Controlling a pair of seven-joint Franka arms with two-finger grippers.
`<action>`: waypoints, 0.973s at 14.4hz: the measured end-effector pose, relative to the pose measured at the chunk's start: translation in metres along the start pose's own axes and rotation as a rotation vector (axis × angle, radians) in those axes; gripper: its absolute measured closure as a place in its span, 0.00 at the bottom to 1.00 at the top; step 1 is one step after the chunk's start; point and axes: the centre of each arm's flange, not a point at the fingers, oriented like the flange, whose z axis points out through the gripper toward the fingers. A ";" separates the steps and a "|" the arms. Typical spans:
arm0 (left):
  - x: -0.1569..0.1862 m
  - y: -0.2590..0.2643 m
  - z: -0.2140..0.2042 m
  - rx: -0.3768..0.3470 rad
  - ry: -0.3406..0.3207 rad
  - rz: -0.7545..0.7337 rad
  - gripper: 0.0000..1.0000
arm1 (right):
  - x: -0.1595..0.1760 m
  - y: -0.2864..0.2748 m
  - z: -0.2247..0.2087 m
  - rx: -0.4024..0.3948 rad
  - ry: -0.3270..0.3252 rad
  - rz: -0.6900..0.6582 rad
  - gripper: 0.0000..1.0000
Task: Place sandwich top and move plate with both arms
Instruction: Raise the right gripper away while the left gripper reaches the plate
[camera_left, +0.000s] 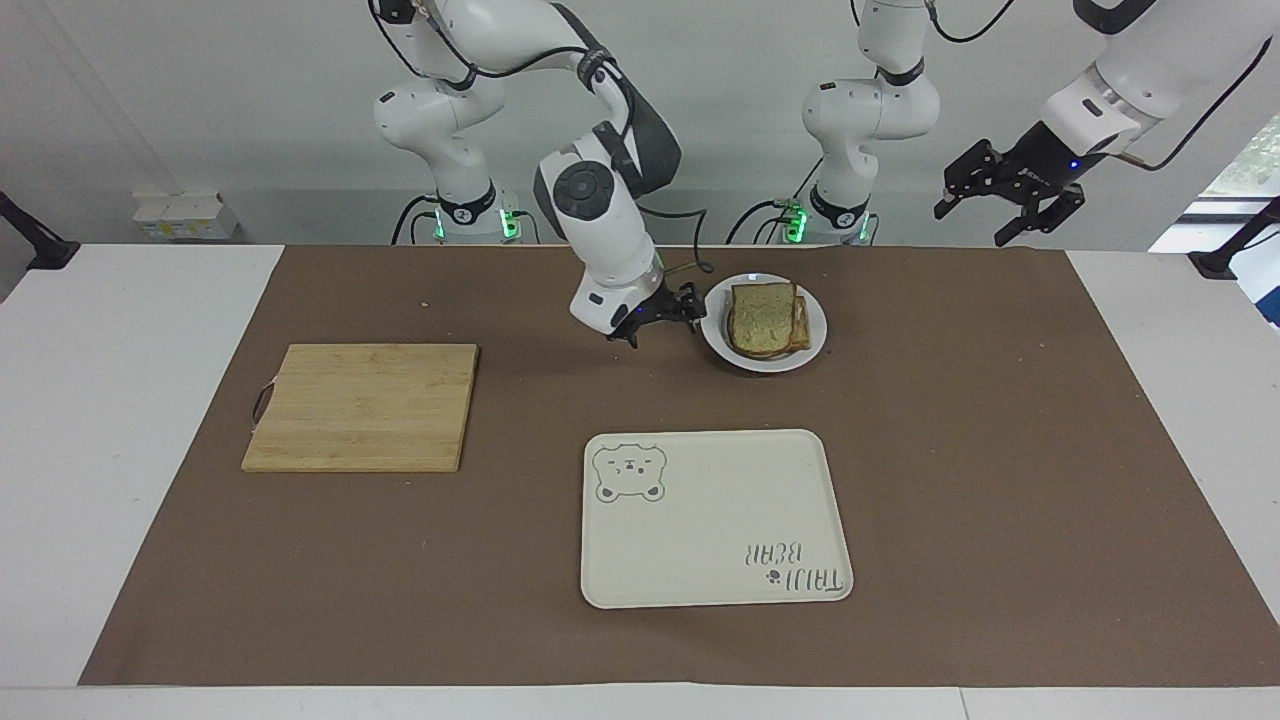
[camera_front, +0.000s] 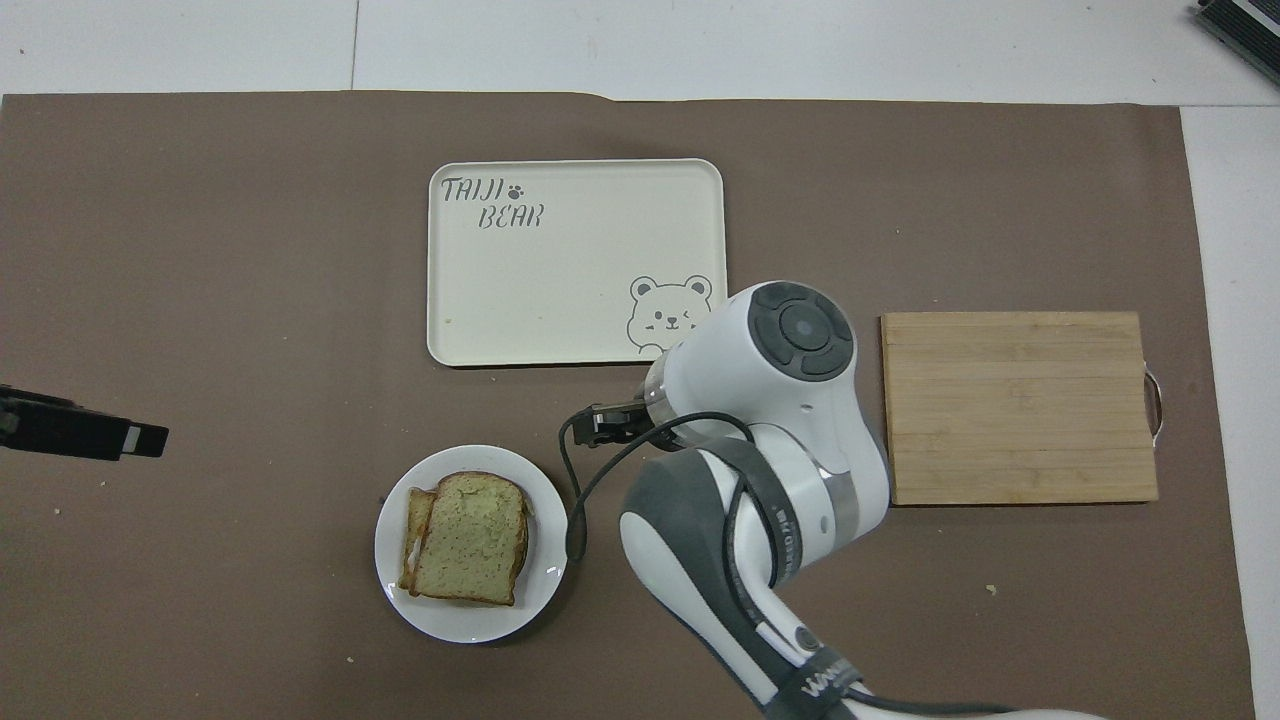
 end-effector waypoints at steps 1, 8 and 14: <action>-0.002 -0.008 0.020 -0.031 -0.003 0.006 0.00 | -0.002 0.012 -0.010 -0.015 -0.023 0.011 0.00; -0.032 -0.065 0.181 -0.304 0.065 0.043 0.00 | -0.011 0.090 -0.040 -0.054 -0.211 0.128 0.00; -0.070 -0.106 0.260 -0.459 0.122 0.049 0.04 | -0.009 0.170 -0.058 -0.035 -0.316 0.269 0.00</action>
